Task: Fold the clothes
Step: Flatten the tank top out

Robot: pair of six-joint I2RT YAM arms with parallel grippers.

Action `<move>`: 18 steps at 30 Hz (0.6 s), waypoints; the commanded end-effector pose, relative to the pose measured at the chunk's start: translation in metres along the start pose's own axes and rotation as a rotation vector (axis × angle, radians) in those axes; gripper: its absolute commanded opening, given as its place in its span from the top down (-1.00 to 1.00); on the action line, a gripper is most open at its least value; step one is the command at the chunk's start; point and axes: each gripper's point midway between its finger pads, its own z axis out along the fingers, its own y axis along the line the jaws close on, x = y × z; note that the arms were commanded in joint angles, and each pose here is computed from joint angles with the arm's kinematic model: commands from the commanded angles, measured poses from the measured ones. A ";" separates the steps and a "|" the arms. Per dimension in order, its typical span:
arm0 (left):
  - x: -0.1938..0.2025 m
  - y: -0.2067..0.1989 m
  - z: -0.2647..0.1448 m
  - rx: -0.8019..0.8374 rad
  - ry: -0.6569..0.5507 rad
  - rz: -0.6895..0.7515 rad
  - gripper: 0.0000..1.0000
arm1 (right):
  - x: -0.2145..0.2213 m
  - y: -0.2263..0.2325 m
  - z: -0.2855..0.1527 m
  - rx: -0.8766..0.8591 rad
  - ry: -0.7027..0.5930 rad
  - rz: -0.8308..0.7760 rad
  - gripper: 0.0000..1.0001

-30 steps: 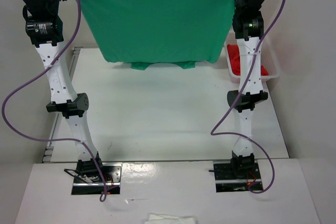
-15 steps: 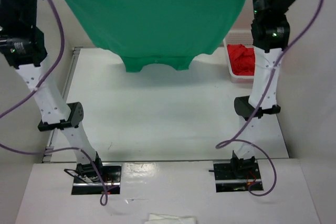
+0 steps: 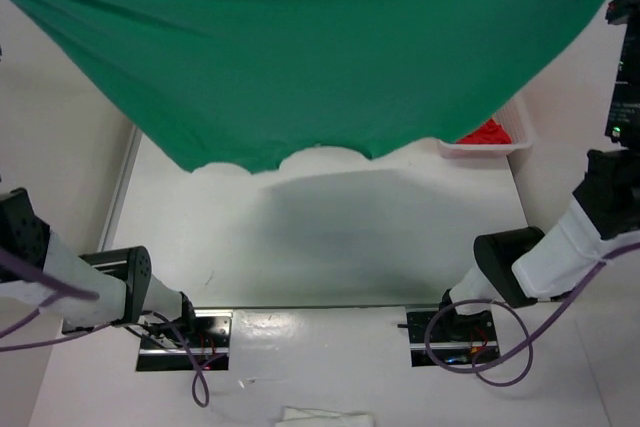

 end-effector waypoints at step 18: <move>-0.100 0.036 -0.096 -0.096 -0.139 -0.013 0.93 | -0.064 -0.025 -0.092 -0.101 -0.071 0.003 1.00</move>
